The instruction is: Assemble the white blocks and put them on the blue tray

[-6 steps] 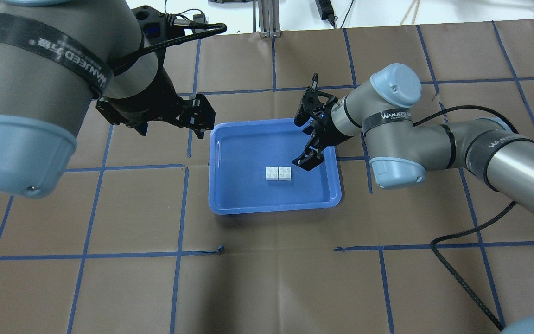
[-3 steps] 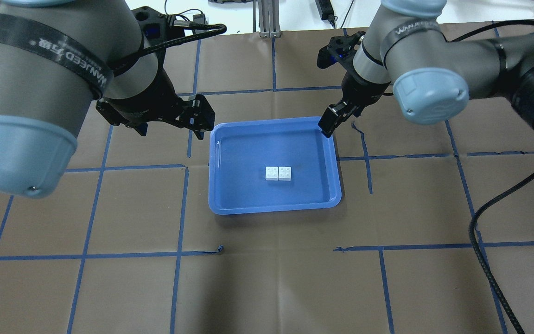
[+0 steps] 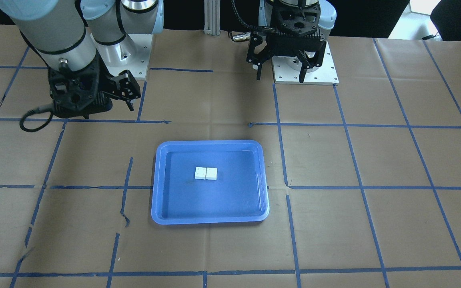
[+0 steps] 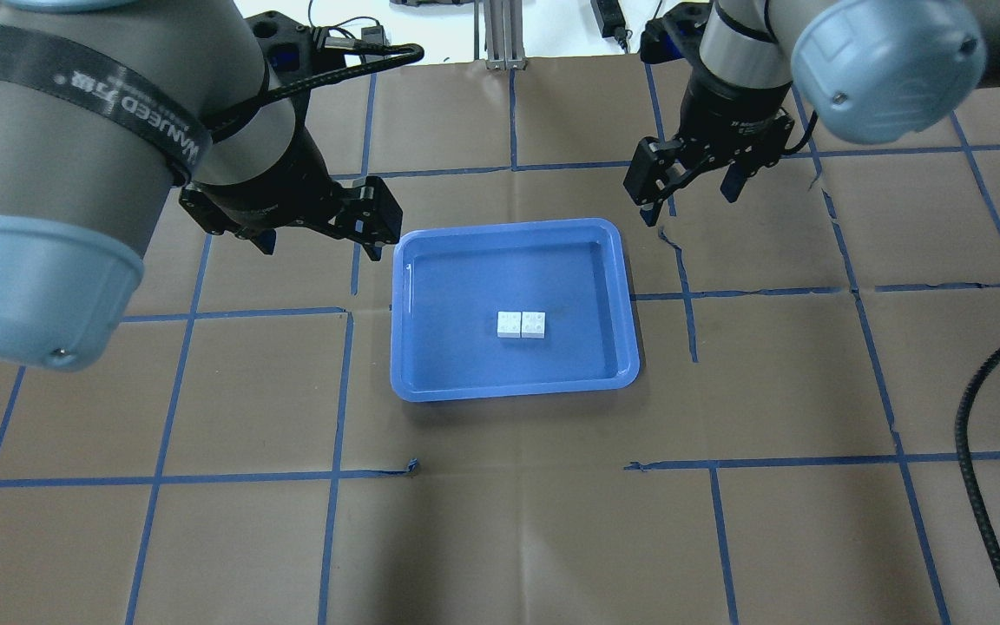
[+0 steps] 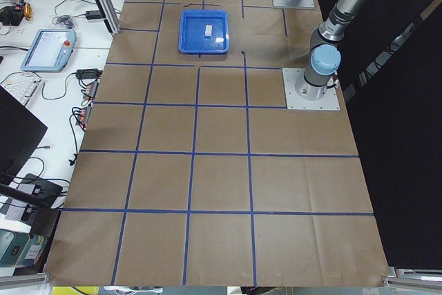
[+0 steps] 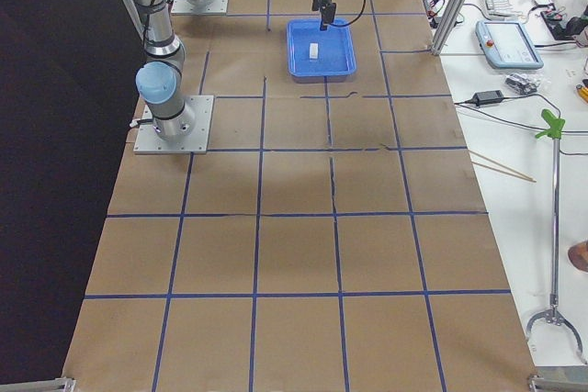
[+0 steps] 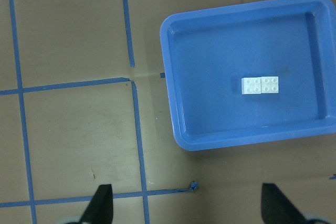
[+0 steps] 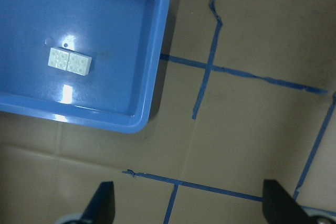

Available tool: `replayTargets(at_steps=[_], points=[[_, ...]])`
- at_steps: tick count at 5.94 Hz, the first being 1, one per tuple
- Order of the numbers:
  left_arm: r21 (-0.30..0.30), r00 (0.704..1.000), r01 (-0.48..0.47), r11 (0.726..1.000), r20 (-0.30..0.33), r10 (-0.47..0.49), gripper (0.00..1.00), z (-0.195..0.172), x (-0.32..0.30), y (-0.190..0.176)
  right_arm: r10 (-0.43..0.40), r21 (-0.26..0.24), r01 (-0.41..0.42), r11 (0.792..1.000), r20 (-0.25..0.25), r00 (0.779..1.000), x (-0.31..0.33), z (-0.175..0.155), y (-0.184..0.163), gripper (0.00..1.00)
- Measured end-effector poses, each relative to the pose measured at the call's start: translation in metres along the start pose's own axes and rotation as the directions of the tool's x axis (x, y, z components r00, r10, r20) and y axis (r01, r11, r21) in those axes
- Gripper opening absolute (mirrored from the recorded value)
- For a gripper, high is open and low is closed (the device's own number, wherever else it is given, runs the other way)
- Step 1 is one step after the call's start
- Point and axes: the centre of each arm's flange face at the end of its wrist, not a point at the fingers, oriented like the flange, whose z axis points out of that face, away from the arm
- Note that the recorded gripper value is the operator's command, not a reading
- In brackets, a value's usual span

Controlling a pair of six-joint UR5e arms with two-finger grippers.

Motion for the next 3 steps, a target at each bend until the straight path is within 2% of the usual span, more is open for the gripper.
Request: replayTargets(at_steps=[1, 3], points=[[0.001, 1.000, 0.000, 1.000, 0.000, 0.000, 0.99, 0.000, 0.000, 0.000, 0.041, 0.002, -0.041, 0.999, -0.011, 0.999, 0.009, -0.016, 0.016, 1.00], [0.002, 1.000, 0.000, 1.000, 0.000, 0.000, 0.99, 0.000, 0.000, 0.000, 0.119, -0.011, -0.119, 0.993, -0.002, 0.993, 0.014, -0.021, 0.027, 1.00]])
